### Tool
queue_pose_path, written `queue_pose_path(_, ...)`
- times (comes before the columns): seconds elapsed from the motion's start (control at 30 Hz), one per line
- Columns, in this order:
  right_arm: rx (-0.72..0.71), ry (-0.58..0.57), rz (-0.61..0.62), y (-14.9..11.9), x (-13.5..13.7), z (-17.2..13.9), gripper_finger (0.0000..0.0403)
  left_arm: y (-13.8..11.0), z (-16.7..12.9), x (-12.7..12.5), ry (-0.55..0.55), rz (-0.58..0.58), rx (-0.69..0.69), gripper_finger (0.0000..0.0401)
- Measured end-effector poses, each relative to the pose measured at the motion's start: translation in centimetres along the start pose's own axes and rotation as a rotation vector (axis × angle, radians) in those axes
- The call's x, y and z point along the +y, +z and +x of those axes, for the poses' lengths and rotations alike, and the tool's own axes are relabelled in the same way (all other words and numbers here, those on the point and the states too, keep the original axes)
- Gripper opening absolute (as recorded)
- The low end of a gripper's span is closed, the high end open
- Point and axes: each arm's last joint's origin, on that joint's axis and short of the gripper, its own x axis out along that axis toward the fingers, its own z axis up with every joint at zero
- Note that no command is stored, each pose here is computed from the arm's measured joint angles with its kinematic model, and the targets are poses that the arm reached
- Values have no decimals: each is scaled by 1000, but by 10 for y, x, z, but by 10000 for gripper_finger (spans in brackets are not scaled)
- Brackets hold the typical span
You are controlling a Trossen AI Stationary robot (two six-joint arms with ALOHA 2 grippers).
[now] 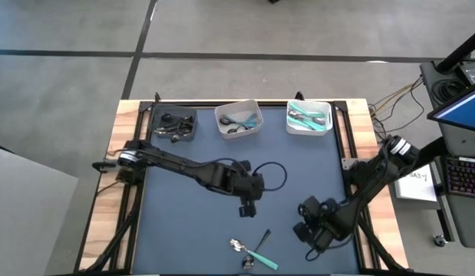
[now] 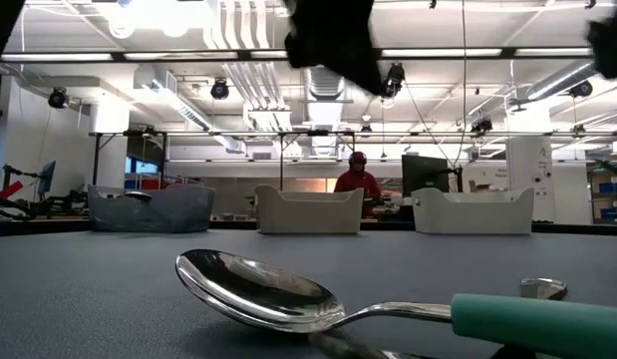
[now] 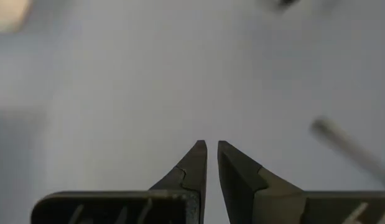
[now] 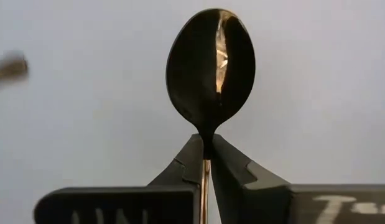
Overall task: Sort silverware by color (type)
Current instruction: Put the black spoon into the black bin
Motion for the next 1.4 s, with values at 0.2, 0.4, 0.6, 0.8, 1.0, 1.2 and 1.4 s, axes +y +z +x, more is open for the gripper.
queue_pose_path(0.2, -123, -44, -60, 35, -13, -8, 9, 16, -16, 16, 88, -52, -141, 23)
queue_pose_path(0.4, -206, -31, -122, 80, -23, -17, 9, 18, -26, 43, 185, -131, -125, 23)
queue_pose_path(0.6, -242, -17, -198, 115, -32, -23, 9, 5, -66, 64, 331, -149, -38, 23)
queue_pose_path(0.8, -255, -25, -211, 135, -39, -20, 9, -31, -130, 86, 424, -218, -47, 23)
queue_pose_path(1.0, -267, -20, -206, 149, -39, -14, 9, -104, -174, 109, 396, -402, -223, 23)
queue_pose_path(1.2, -445, 170, -154, 191, -27, -18, 9, -151, -158, 110, 33, -439, -673, 23)
queue_pose_path(1.4, -890, 440, -150, 250, -9, -43, 9, -195, -115, 112, -1, -394, -1028, 23)
